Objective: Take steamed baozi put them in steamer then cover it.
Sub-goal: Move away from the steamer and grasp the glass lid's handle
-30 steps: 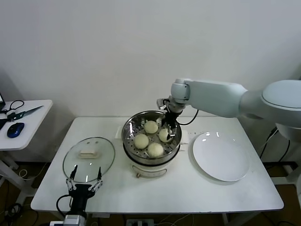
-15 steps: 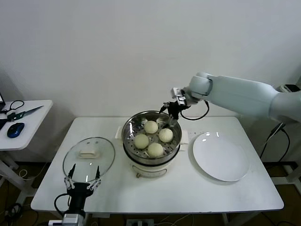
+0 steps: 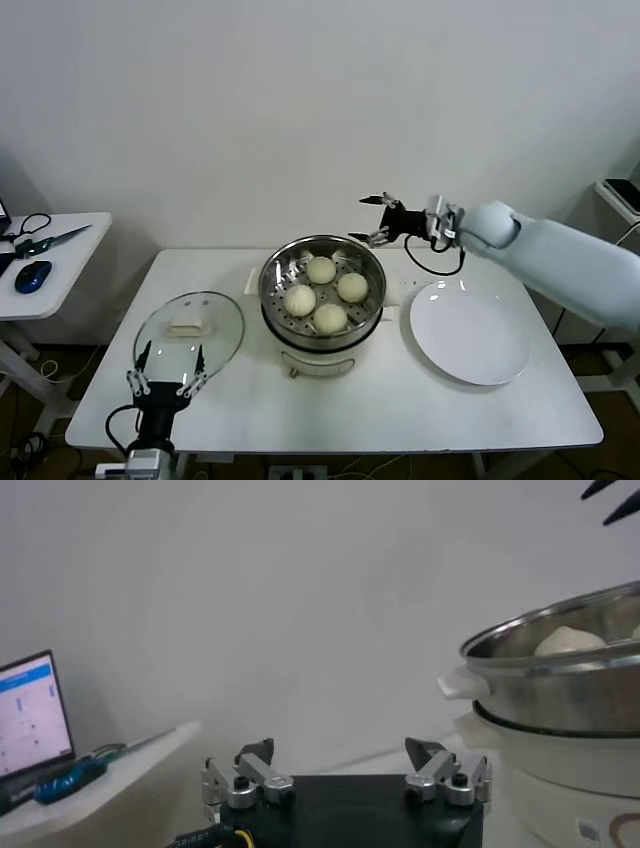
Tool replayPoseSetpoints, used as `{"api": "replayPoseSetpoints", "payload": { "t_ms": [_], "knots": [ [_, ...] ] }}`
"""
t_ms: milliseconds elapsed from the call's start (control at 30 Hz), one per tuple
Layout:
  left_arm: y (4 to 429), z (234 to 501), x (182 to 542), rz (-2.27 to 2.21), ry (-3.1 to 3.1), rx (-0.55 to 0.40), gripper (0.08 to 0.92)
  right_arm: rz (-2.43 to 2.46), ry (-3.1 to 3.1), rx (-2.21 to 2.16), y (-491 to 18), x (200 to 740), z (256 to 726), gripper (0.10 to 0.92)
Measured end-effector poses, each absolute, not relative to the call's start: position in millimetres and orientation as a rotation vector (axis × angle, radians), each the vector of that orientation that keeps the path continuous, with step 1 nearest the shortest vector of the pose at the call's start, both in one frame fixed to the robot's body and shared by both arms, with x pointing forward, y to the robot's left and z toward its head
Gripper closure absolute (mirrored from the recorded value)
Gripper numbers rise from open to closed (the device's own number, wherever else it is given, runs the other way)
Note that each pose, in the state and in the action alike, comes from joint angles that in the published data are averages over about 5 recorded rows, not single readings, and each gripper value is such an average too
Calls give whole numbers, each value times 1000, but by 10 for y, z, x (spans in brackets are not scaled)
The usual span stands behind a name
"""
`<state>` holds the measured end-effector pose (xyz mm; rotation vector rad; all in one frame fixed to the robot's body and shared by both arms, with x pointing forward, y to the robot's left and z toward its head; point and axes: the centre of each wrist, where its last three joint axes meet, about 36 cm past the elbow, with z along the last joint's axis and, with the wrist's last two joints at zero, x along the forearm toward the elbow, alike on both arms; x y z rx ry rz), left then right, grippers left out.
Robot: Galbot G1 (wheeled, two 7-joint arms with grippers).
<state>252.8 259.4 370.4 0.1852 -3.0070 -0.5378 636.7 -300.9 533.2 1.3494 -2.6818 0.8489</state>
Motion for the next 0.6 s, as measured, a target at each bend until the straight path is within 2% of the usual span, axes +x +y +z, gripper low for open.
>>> {"api": "replayPoseSetpoints", "payload": {
  "t_ms": [267,600],
  "knots": [
    [2713,3751,2561,-743,-2957,183,177,608,-2943,1092,-3203,5948,4867,200],
    [2933,3762,2615,-1357,-2716,158,177,355,-3070,774,-3446,5338,4369,200]
  ]
}}
